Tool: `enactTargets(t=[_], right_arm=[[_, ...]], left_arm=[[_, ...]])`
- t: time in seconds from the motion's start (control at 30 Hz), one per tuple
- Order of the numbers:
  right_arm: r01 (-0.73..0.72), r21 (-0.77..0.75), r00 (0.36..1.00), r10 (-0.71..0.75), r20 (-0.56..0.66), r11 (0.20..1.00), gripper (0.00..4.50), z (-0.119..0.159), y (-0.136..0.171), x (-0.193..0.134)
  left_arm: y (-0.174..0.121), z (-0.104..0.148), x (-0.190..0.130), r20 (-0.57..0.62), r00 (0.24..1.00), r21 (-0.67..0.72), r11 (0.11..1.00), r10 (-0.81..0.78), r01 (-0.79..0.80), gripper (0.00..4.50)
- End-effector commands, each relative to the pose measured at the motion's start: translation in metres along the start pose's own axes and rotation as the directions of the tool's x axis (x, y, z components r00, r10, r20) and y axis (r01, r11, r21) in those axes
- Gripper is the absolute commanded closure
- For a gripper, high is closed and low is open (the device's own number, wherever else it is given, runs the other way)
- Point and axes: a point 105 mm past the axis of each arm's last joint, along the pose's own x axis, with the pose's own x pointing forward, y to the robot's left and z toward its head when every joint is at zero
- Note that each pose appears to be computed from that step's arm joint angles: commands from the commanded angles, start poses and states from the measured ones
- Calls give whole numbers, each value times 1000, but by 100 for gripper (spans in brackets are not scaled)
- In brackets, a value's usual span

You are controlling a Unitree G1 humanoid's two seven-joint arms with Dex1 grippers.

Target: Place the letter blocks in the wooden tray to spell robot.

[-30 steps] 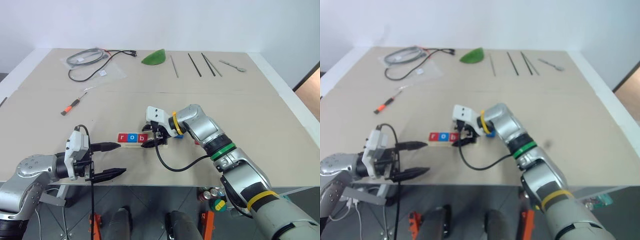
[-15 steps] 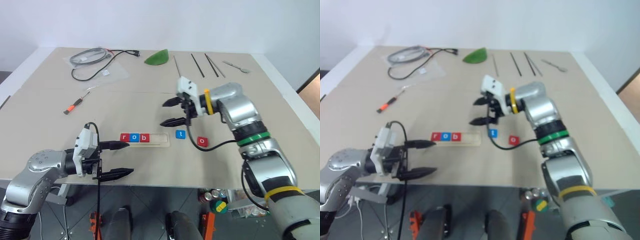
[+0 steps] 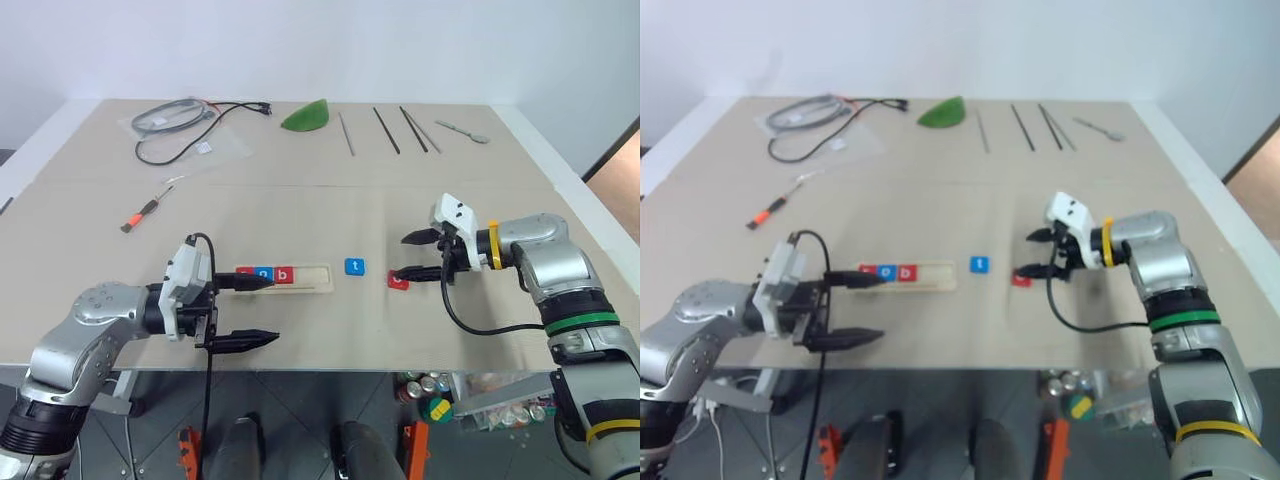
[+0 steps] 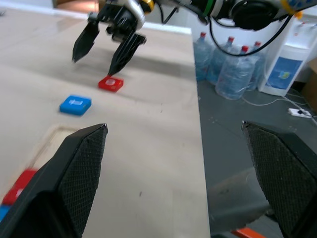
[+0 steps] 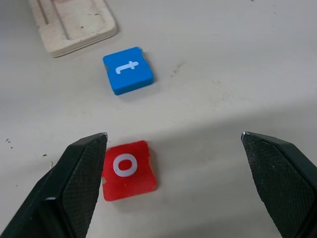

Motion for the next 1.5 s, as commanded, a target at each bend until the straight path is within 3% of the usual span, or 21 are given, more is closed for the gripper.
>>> enactTargets(t=[0.03,0.3,0.5,0.93,1.03,1.27,1.5], right_arm=[[29,3,999,-29,35,1000,3,-1,-4,-8],[26,48,999,-28,40,999,3,-18,5,-2],[16,57,998,-20,58,998,3,-19,12,-3],[0,72,999,-4,54,997,3,-23,20,-3],[8,71,999,-12,51,997,78,-24,19,-2],[-8,35,998,6,65,999,326,-21,23,-2],[11,-10,996,-10,85,1000,334,-3,17,4]], left_arm=[[5,9,6,48,999,6,1000,-3,3,0],[26,13,13,113,992,1,998,61,-62,0],[42,5,14,70,987,78,986,144,-150,0],[47,-1,12,44,983,98,979,177,-181,0],[49,0,9,38,980,107,975,193,-196,0],[57,-1,-5,15,970,142,960,244,-243,0],[57,-2,-22,-5,963,130,956,268,-265,0]])
